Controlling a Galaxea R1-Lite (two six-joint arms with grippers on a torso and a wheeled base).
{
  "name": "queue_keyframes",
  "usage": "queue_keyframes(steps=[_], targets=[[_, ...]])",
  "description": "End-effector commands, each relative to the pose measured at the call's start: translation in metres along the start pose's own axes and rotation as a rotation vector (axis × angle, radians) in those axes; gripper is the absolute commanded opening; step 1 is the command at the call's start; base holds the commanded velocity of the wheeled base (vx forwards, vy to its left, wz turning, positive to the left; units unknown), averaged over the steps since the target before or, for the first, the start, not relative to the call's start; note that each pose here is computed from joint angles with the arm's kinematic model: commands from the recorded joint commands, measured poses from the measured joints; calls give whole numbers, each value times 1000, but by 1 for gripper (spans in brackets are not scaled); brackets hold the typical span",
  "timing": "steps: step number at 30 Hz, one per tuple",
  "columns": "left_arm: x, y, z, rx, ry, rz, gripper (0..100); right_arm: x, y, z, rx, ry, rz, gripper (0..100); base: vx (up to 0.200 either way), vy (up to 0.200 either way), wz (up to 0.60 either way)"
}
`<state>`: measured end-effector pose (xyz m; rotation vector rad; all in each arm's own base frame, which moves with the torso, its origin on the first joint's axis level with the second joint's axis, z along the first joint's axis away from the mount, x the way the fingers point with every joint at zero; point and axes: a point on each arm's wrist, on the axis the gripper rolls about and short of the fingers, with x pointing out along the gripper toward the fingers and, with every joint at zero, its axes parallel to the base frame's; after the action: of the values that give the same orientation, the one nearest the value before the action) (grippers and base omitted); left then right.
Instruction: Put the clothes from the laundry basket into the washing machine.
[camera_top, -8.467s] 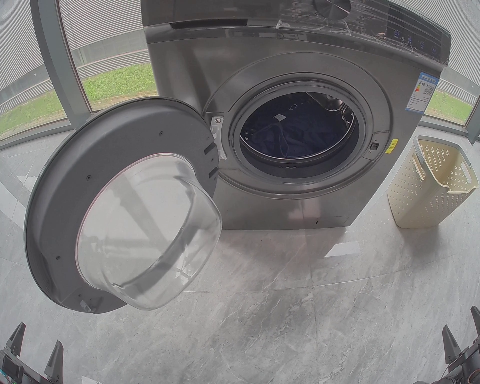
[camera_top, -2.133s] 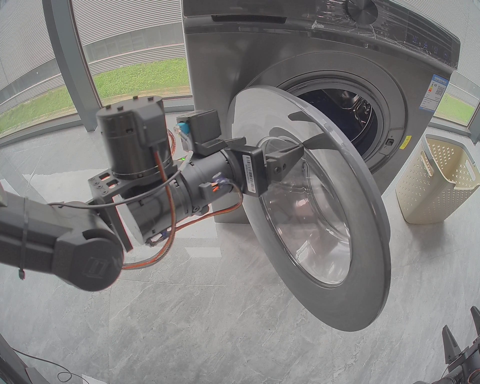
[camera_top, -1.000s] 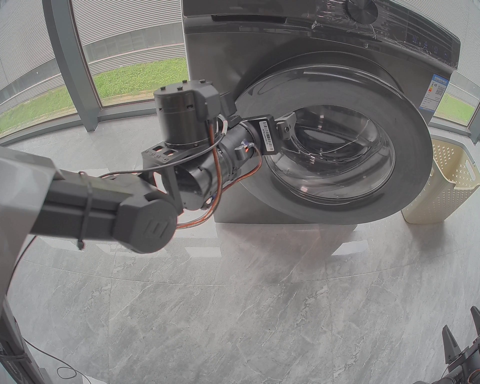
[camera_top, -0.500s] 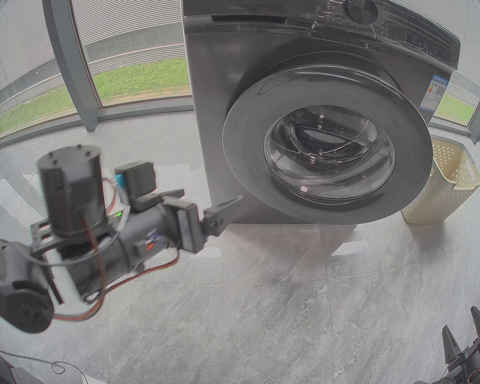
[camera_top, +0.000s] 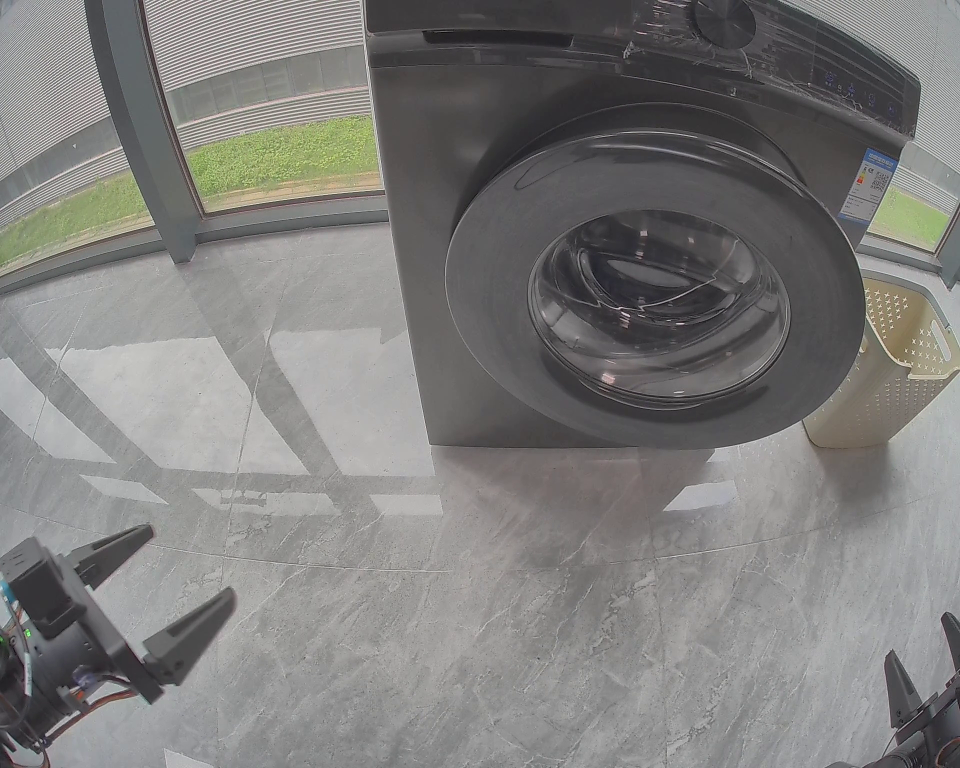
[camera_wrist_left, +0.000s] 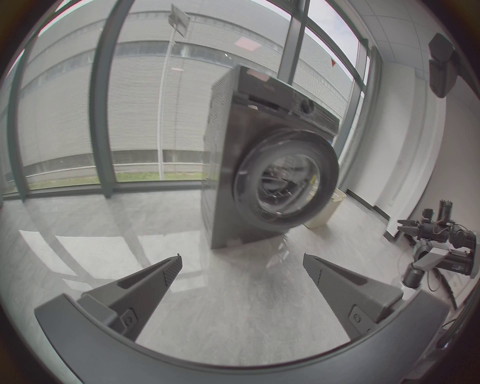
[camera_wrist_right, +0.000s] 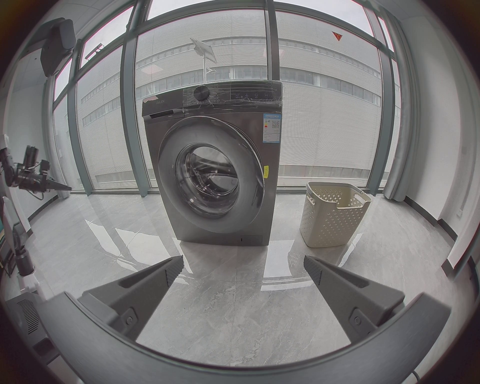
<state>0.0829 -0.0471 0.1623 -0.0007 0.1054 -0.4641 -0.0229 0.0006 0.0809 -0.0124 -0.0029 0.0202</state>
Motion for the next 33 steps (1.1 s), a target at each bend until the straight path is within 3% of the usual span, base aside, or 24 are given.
queue_keyframes(steps=[1, 3, 5, 9, 13, 14, 17, 18, 21, 24, 27, 33], targets=[[-55, 10, -24, 2, -181, 144, 100, 1, 0, -5, 0, 9, 1, 100, 0, 0, 0], [-60, 10, -31, 1, -187, 138, 100, 1, 0, -5, -1, 9, 1, 100, 0, 0, 0], [-72, 9, -40, -17, -190, 144, 100, 1, 0, -5, 0, 9, 1, 100, 0, 0, 0], [-85, 8, -53, -17, -182, 243, 100, 1, 0, -5, 0, 9, 1, 100, 0, 0, 0], [-93, 6, -62, -19, -189, 281, 100, 1, 0, -5, 0, 9, 1, 100, 0, 0, 0], [-100, 3, -74, -19, -185, 312, 100, 1, 0, -5, 0, 9, 1, 100, 0, 0, 0], [-103, 2, -84, -14, -144, 352, 100, 1, 0, -5, 0, 9, 1, 100, 0, 0, 0], [-102, 3, -85, -25, -131, 364, 100, 1, 0, -5, 0, 9, 1, 100, 0, 0, 0], [-102, 3, -85, -40, -132, 424, 100, 1, 0, -5, 0, 9, 1, 100, 0, 0, 0], [-105, -1, -95, -31, -107, 527, 100, 1, 0, -5, 0, 9, 0, 100, 0, 0, 0], [-106, -3, -100, -20, -94, 480, 100, 1, 0, -5, 0, 9, -2, 100, 0, 0, 0], [-106, -2, -98, -25, -108, 477, 100, 1, 0, -5, 2, 9, -5, 100, 0, 0, 0]])
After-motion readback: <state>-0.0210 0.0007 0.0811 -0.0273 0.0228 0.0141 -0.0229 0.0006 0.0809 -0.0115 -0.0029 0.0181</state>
